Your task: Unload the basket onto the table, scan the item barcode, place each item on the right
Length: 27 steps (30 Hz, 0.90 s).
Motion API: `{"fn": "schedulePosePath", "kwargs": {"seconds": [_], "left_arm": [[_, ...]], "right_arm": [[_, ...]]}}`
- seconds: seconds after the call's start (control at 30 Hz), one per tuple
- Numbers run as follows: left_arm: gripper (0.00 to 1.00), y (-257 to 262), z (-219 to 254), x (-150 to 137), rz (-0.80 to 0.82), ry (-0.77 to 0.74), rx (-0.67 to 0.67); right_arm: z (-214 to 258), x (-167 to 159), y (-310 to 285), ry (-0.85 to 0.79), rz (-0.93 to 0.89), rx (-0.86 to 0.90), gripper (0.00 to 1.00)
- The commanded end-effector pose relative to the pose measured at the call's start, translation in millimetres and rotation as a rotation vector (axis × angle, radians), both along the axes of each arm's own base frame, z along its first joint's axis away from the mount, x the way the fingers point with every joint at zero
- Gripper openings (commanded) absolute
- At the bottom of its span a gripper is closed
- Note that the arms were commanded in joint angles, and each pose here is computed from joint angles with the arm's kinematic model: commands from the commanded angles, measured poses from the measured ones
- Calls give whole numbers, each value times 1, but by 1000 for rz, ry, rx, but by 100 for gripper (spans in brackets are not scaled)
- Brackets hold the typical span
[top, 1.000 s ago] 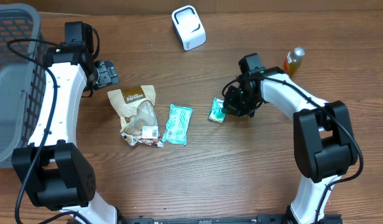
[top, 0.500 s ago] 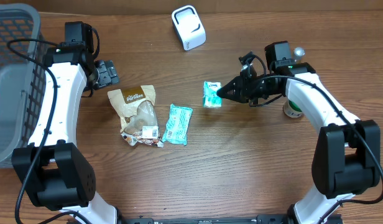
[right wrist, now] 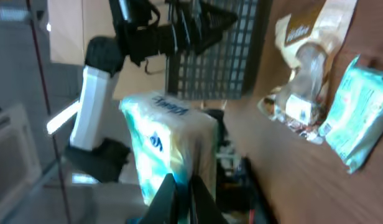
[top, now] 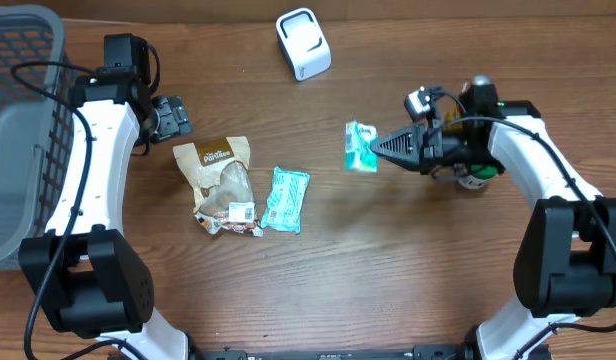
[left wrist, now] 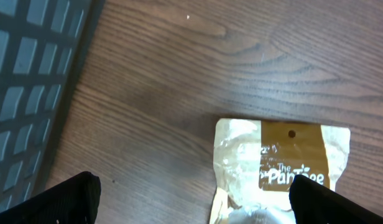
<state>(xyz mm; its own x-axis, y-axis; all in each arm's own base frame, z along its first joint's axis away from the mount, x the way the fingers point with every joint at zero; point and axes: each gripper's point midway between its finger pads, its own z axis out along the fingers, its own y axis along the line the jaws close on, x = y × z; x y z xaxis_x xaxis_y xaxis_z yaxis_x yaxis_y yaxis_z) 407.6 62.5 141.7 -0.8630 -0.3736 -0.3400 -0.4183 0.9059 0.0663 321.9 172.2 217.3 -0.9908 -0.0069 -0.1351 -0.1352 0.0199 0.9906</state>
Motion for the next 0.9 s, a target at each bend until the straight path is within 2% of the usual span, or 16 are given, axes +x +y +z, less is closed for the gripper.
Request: {"fn": "schedulePosePath", "kwargs": {"seconds": [0.0, 0.13, 0.37, 0.87], "left_arm": [[100, -1, 10, 1, -7, -23, 15], [100, -1, 10, 1, -7, -23, 15], [100, -1, 10, 1, -7, -23, 15], [99, -1, 10, 1, -7, -23, 15]], "right_arm": [[35, -19, -10, -277, -40, 35, 4], [51, -40, -14, -340, -51, 16, 4], [64, -57, -9, -370, -17, -11, 4], [81, -71, -7, -391, -10, -9, 4]]}}
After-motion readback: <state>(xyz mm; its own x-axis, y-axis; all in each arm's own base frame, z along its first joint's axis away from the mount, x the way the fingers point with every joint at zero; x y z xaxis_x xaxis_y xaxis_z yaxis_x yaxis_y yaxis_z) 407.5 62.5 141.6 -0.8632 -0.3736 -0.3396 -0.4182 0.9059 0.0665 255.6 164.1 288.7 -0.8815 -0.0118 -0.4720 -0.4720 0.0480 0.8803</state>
